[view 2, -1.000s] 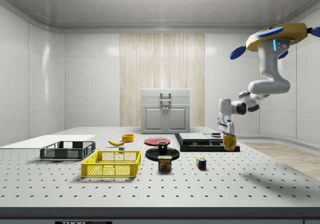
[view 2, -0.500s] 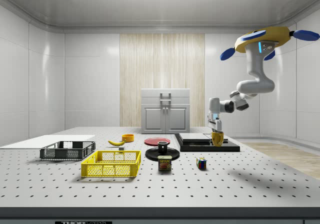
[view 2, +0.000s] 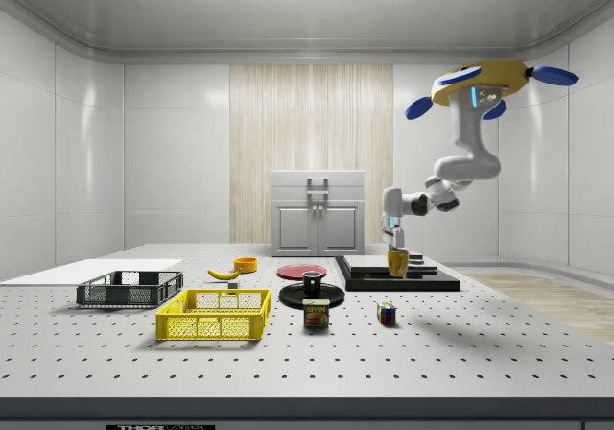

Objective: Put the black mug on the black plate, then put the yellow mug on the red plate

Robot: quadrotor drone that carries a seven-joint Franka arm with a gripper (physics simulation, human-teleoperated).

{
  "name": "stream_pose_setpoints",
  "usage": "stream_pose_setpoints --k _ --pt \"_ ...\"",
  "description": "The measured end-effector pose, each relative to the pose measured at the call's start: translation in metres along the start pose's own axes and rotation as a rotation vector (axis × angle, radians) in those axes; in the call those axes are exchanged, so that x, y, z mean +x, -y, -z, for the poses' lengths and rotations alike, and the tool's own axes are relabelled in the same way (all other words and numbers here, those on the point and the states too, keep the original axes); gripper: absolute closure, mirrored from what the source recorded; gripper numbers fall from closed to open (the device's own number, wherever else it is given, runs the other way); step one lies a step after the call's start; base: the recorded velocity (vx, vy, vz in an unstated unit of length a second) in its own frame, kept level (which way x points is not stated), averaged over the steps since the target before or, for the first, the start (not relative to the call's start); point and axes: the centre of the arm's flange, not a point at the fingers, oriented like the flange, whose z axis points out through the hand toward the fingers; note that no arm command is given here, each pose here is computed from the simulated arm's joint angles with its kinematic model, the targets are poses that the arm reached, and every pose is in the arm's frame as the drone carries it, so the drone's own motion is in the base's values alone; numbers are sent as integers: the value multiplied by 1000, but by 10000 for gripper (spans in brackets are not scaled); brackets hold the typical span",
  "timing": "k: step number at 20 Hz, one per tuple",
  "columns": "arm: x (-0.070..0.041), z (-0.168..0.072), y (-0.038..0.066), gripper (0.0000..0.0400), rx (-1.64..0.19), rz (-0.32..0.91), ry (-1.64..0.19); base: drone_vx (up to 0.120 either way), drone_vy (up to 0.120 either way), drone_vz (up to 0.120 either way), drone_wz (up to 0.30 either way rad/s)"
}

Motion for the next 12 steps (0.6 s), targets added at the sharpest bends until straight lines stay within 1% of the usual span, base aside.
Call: stream_pose_setpoints --k 12 --pt "0 0 0 290 0 0 0 120 -120 0 0"
